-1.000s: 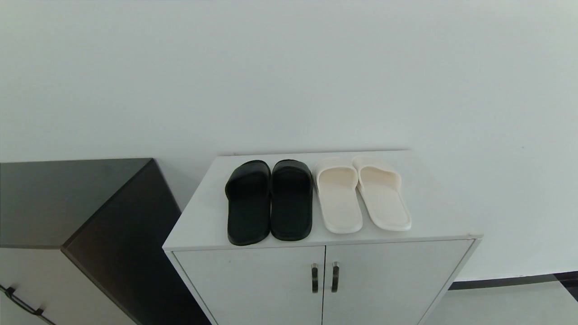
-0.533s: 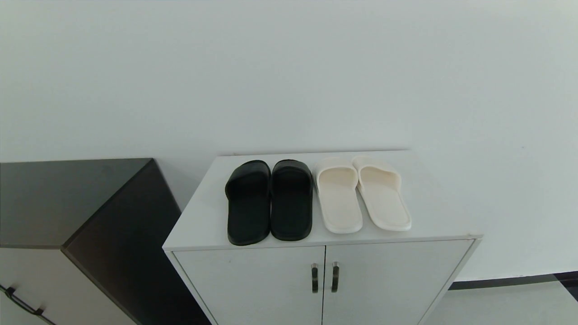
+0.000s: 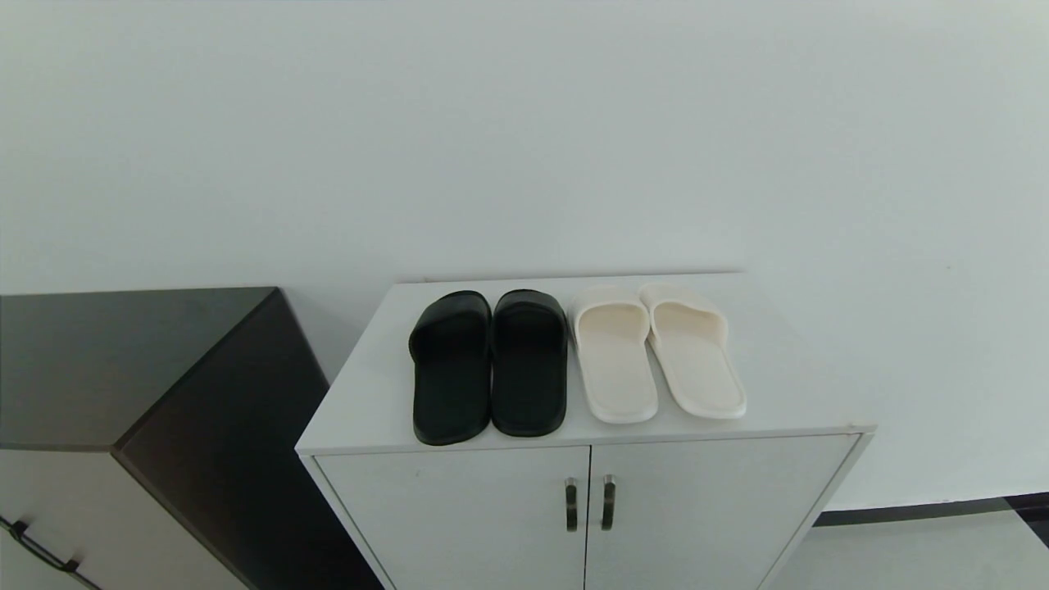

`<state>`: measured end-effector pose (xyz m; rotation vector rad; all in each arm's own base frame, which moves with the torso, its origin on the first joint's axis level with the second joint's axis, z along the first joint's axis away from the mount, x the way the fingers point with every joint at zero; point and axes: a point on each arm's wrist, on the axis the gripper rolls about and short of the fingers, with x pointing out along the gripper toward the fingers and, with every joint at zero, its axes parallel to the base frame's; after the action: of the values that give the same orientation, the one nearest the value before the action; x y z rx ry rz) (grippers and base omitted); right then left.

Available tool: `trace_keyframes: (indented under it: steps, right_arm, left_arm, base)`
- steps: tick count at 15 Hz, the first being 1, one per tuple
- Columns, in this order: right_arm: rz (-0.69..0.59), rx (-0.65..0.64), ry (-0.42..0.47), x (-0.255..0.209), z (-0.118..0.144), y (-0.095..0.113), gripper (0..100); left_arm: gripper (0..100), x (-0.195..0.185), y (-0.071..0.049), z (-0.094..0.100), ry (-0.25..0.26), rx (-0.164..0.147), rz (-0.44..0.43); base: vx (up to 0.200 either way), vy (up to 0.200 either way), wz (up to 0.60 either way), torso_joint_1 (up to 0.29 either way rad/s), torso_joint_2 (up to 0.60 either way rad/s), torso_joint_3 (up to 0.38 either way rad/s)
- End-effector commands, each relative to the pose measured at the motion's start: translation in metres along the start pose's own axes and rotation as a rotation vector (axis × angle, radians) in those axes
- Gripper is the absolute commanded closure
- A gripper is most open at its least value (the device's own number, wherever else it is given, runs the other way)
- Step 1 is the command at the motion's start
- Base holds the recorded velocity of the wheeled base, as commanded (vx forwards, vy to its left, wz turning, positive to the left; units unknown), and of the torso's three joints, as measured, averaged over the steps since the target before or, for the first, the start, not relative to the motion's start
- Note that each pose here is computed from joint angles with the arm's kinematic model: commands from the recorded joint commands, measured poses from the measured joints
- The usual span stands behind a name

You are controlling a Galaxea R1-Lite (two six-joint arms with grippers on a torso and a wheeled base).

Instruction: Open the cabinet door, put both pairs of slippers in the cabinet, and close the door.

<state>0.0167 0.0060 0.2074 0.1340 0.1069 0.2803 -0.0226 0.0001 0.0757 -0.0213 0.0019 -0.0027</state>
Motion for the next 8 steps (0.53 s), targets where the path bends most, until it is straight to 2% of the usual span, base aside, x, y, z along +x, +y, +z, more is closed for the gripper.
trace_keyframes:
  steps: [1,2,4,5,6,8]
  right_arm:
    - [0.194,0.098,0.22,0.075,0.03,0.006,0]
    - [0.214,0.116,0.23,0.083,0.034,0.01,0]
    - [0.217,0.087,0.317,0.121,0.035,0.037,0]
    - [0.219,0.076,0.321,0.126,0.034,0.042,0]
    - [0.199,0.042,0.317,0.148,0.028,0.06,0]
    - [0.169,0.01,0.307,0.169,0.024,0.08,0]
  left_arm:
    - [100,0.0,0.0,0.0,0.001,0.0,0.001]
    - [100,0.0,0.0,0.0,0.001,0.0,0.001]
    - [100,0.0,0.0,0.0,0.001,0.0,-0.002]
    - [100,0.0,0.0,0.0,0.001,0.0,0.001]
    - [100,0.0,0.0,0.0,0.001,0.0,0.0]
    - [100,0.0,0.0,0.0,0.001,0.0,-0.002]
  base:
    - [0.0,0.0,0.0,0.0,0.0,0.0]
    - [0.0,0.0,0.0,0.0,0.0,0.0]
    - [0.0,0.0,0.0,0.0,0.0,0.0]
    - [0.0,0.0,0.0,0.0,0.0,0.0]
    - [0.0,0.0,0.0,0.0,0.0,0.0]
    - [0.0,0.0,0.0,0.0,0.0,0.0]
